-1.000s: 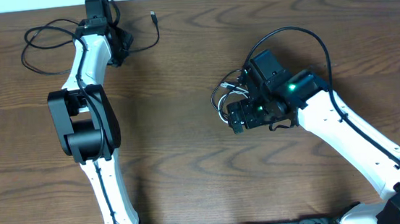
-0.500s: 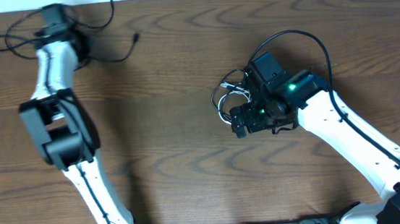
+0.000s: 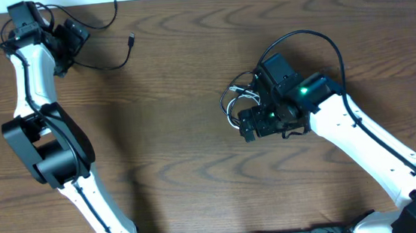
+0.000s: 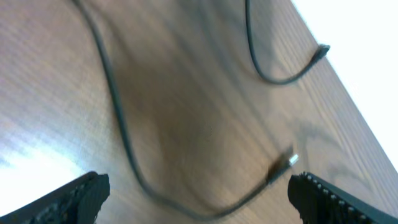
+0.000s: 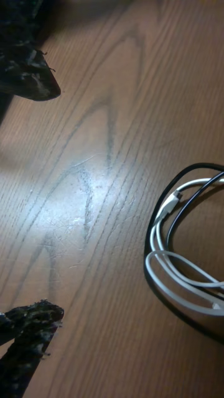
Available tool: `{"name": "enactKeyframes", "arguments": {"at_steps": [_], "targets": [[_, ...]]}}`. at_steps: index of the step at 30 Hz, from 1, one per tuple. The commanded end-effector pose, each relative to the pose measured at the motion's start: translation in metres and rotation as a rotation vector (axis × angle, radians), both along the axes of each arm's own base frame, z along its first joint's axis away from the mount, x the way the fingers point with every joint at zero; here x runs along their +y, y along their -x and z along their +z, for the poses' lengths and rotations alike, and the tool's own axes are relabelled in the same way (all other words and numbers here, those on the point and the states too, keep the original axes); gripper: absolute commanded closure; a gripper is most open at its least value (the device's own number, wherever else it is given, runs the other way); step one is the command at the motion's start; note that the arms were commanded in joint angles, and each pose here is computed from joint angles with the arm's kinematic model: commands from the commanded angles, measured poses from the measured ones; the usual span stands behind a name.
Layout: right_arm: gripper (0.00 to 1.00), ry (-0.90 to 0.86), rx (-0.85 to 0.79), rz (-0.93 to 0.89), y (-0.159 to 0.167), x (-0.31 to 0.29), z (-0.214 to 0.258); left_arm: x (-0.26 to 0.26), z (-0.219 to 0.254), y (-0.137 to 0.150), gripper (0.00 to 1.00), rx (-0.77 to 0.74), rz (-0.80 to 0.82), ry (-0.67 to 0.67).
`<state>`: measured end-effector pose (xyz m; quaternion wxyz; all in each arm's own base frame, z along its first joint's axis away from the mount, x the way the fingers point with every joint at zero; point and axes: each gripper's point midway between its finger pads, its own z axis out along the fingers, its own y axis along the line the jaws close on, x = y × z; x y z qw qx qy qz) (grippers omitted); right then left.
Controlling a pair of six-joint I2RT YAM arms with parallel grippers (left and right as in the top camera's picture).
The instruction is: Untangle cables
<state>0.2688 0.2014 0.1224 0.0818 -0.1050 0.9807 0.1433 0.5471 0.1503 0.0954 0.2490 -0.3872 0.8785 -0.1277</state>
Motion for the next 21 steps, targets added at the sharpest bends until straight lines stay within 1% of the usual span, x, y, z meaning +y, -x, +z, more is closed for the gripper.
{"name": "enactKeyframes", "arguments": {"at_steps": [1, 2, 3, 4, 5, 6, 7, 8, 9, 12, 15, 18, 21], "targets": [[0.01, -0.02, -0.016, -0.004, -0.002, 0.004, 0.007, -0.001, -0.015, 0.024, 0.08, 0.132, 0.039, -0.052], [0.01, -0.02, -0.016, -0.004, -0.002, 0.004, 0.007, 0.0, -0.021, 0.032, 0.16, 0.175, 0.048, -0.071], [0.01, -0.02, -0.016, -0.004, -0.002, 0.004, 0.007, -0.001, -0.032, 0.051, 0.3, 0.273, 0.058, -0.102], [0.01, -0.02, -0.016, -0.004, -0.002, 0.004, 0.007, -0.004, -0.037, 0.06, 0.47, 0.318, 0.053, -0.102], [0.01, -0.021, -0.016, -0.004, -0.002, 0.004, 0.007, -0.007, -0.039, 0.064, 0.52, 0.34, 0.049, -0.099], [0.01, -0.022, -0.018, -0.004, -0.003, 0.004, 0.007, -0.01, -0.041, 0.066, 0.64, 0.353, 0.044, -0.095], [0.01, -0.022, -0.019, -0.004, -0.003, 0.005, 0.007, -0.013, -0.042, 0.068, 0.7, 0.364, 0.037, -0.095], [0.01, -0.022, -0.019, -0.003, -0.003, 0.005, 0.007, -0.016, -0.043, 0.068, 0.87, 0.368, 0.03, -0.097], [0.01, -0.022, -0.019, -0.003, -0.003, 0.005, 0.007, -0.018, -0.043, 0.067, 0.92, 0.367, 0.026, -0.099], [0.01, -0.022, -0.019, -0.003, -0.003, 0.005, 0.007, -0.026, -0.053, 0.06, 0.93, 0.363, 0.021, -0.097], [0.01, -0.02, -0.016, -0.003, -0.002, 0.004, 0.007, -0.031, -0.072, 0.061, 0.92, 0.398, 0.049, -0.075], [0.01, -0.015, -0.01, -0.003, 0.0, 0.003, 0.006, -0.033, -0.091, 0.064, 0.93, 0.432, 0.045, -0.069], [0.01, -0.023, -0.023, 0.001, -0.003, 0.005, 0.007, -0.03, -0.096, 0.05, 0.93, 0.385, 0.048, -0.078]]}}
